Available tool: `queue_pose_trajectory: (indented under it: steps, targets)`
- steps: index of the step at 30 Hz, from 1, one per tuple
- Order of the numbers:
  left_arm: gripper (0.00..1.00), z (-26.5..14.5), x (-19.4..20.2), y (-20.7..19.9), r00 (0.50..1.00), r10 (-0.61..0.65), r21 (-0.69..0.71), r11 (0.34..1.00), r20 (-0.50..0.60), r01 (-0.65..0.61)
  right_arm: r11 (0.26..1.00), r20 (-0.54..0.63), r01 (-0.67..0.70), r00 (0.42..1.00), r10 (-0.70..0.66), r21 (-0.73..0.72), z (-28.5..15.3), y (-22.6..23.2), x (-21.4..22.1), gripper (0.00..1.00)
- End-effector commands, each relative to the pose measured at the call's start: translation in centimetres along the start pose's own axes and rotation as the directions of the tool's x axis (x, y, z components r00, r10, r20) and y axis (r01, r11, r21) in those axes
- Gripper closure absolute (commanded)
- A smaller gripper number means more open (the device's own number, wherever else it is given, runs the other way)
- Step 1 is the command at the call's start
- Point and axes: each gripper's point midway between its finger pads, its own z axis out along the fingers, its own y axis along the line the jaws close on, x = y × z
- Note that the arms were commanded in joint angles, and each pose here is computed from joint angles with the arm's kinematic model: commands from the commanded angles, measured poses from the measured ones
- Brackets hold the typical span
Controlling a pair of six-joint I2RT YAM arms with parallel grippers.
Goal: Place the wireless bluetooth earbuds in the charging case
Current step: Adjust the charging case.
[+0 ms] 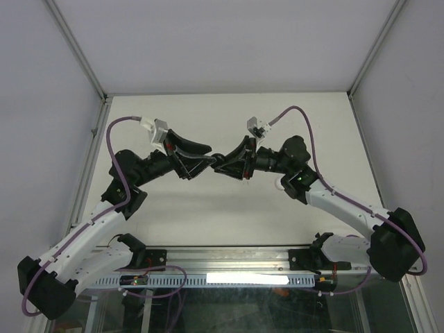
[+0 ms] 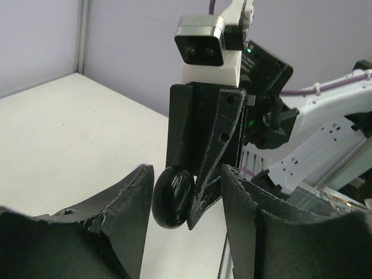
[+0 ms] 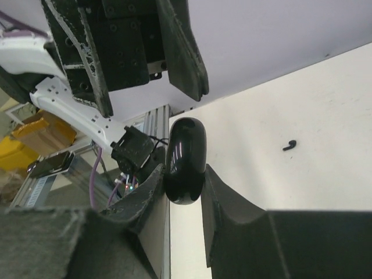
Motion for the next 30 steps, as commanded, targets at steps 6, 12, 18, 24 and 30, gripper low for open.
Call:
queue_pose_trajectory:
  steps: [6, 12, 18, 24, 30]
  targets:
    - [0.52, 0.1, 1.9, -1.4, 0.982, 0.032, 0.162, 0.987, -0.185, -0.002, 0.988, -0.071, 0.088, 0.993, -0.097, -0.127, -0.4, 2.7, -1.2, 1.00]
    - [0.60, 0.0, 2.4, -1.8, 0.975, 0.007, 0.201, 0.979, -0.223, 0.039, 0.984, -0.081, 0.103, 0.990, -0.116, -0.147, -0.3, 2.9, -1.3, 1.00]
    - [0.80, 0.0, 2.2, -2.0, 0.978, -0.009, 0.207, 0.977, -0.208, 0.053, 0.984, -0.078, 0.111, 0.989, -0.123, -0.142, -0.2, 2.7, -1.3, 0.94]
    - [0.99, -0.2, 1.9, -1.7, 0.988, -0.036, 0.177, 0.982, -0.151, 0.063, 0.983, -0.008, 0.131, 0.991, -0.133, -0.132, -0.5, 2.9, -1.7, 0.68]
    - [1.00, -0.3, 1.1, -1.0, 0.995, -0.074, 0.116, 0.990, -0.069, 0.082, 0.986, 0.070, 0.123, 0.991, -0.116, -0.109, -0.6, 2.9, -2.4, 0.60]
